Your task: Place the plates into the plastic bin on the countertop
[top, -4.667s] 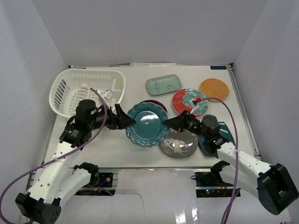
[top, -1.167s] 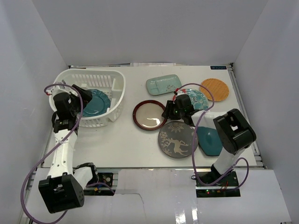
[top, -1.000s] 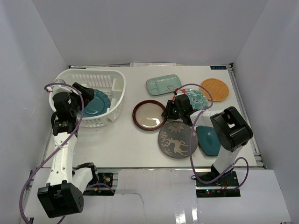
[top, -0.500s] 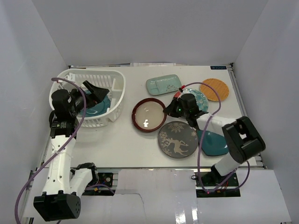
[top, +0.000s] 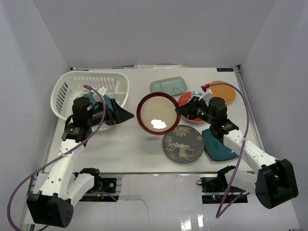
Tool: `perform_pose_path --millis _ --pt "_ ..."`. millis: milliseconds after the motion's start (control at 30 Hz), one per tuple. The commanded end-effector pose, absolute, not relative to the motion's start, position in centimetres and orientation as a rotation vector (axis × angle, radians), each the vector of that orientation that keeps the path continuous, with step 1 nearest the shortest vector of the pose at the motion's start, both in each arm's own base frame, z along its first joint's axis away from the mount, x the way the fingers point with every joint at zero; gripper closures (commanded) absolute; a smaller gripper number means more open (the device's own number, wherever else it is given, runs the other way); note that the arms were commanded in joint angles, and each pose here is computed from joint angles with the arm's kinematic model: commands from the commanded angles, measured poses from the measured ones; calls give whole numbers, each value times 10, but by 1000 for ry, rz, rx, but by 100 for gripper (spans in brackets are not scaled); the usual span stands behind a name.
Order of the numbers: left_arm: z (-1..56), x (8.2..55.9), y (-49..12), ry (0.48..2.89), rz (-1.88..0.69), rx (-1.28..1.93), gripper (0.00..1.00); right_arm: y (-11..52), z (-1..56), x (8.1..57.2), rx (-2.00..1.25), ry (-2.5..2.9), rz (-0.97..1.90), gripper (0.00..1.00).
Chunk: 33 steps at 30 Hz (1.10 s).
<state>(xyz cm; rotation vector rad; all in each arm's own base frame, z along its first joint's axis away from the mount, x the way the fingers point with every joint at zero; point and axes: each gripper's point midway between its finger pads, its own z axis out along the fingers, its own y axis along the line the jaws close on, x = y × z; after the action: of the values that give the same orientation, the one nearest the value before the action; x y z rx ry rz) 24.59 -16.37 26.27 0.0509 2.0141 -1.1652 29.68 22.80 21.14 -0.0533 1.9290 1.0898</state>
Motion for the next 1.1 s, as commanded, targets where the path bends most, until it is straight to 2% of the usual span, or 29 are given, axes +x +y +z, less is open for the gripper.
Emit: perform_pose_path --millis 0,133,233,267,333,367,567,600,633,667,767,867,967,1067 --pt "241 242 -185 2089 -1206 105 8 243 266 274 -148 1779 1293 92" --pt "228 241 -211 2111 -1263 144 8 245 265 269 -169 1786 1317 92" --pt "215 243 -226 2148 -1239 168 16 248 261 266 -183 1799 1334 92" --pt "213 244 -230 2155 -1224 173 29 248 257 265 -186 1807 1338 92" --pt "209 250 -230 2158 -1192 150 42 247 255 265 -187 1811 1335 92" --pt "211 252 -230 2154 -1187 145 56 247 253 265 -182 1817 1333 92" --pt "211 262 -229 2152 -1148 118 94 245 245 263 -180 1831 1319 90" --pt "213 263 -229 2147 -1142 112 100 245 245 262 -181 1830 1316 83" --pt "214 264 -228 2144 -1133 107 100 244 244 262 -181 1833 1310 73" --pt "215 267 -226 2137 -1113 91 100 243 241 262 -184 1845 1298 50" --pt "226 275 -225 2109 -1098 70 100 240 239 257 -198 1865 1285 25" --pt "251 291 -221 2053 -1094 41 100 233 246 250 -207 1840 1243 8" --pt "288 317 -196 1947 -1066 -48 100 224 239 244 -211 1863 1187 2" --pt "321 336 -154 1826 -1119 -174 100 216 233 233 -222 1870 1150 2"
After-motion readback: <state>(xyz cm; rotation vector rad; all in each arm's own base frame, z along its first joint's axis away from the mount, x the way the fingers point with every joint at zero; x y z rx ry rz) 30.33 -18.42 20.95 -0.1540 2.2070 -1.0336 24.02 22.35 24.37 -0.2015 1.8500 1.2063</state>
